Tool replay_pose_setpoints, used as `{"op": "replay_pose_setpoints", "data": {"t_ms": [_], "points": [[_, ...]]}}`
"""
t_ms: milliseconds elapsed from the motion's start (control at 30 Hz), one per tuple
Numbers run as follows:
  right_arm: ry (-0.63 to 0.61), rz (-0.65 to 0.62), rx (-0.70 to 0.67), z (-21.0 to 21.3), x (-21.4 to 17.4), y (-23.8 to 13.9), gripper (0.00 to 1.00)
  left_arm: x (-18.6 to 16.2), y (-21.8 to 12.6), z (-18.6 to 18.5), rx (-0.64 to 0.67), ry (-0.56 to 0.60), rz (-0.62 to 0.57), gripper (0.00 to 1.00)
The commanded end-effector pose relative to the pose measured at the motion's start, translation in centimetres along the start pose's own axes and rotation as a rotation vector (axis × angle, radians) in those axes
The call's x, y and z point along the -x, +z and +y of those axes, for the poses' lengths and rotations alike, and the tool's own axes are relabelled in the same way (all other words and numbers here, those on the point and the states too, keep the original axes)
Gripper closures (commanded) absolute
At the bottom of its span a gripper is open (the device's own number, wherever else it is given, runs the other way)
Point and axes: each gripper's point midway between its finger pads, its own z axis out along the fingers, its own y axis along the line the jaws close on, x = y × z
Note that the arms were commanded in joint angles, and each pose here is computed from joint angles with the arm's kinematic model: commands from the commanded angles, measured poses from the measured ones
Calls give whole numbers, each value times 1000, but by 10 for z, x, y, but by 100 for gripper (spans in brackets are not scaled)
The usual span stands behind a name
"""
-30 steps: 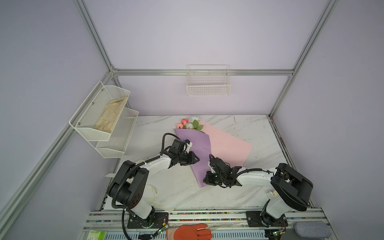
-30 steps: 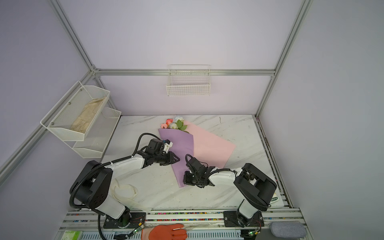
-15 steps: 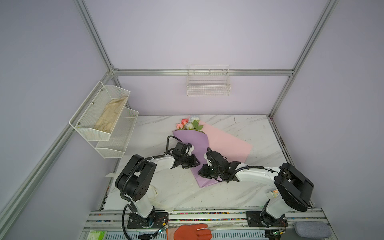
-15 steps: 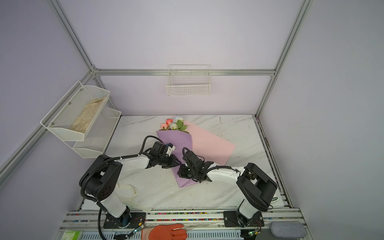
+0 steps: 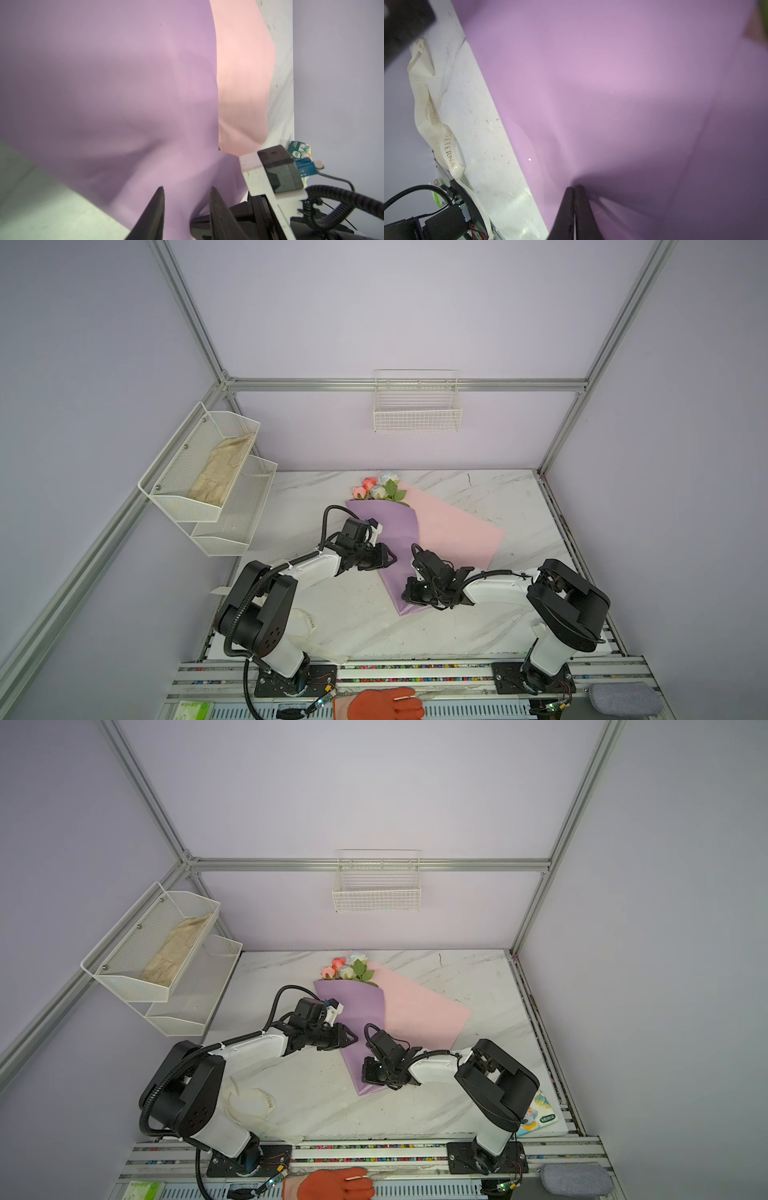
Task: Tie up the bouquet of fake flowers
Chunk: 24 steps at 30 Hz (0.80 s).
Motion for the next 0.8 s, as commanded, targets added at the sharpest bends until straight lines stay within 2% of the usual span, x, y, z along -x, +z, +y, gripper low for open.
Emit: {"op": "replay_pose_setpoints", "data": {"t_ms": [0, 100, 333, 400, 467, 600, 767], "points": [[23, 34, -99, -29, -13, 4, 92, 49, -21, -3, -51, 41, -93, 67], [22, 33, -100, -29, -13, 4, 95, 65, -21, 6, -105, 22, -113, 70], [31, 46, -118, -36, -17, 7, 96, 87, -6, 7, -189, 42, -136, 69], [34, 51, -123, -39, -19, 7, 96, 88, 0, 17, -154, 34, -128, 69], [36, 52, -129, -41, -20, 7, 97, 86, 10, 43, -70, 5, -122, 71], [33, 68, -138, -45, -24, 10, 98, 91, 19, 76, -57, -85, -125, 71], [25, 85, -163, -53, -29, 11, 98, 109, 24, 92, -7, -100, -131, 69]]}}
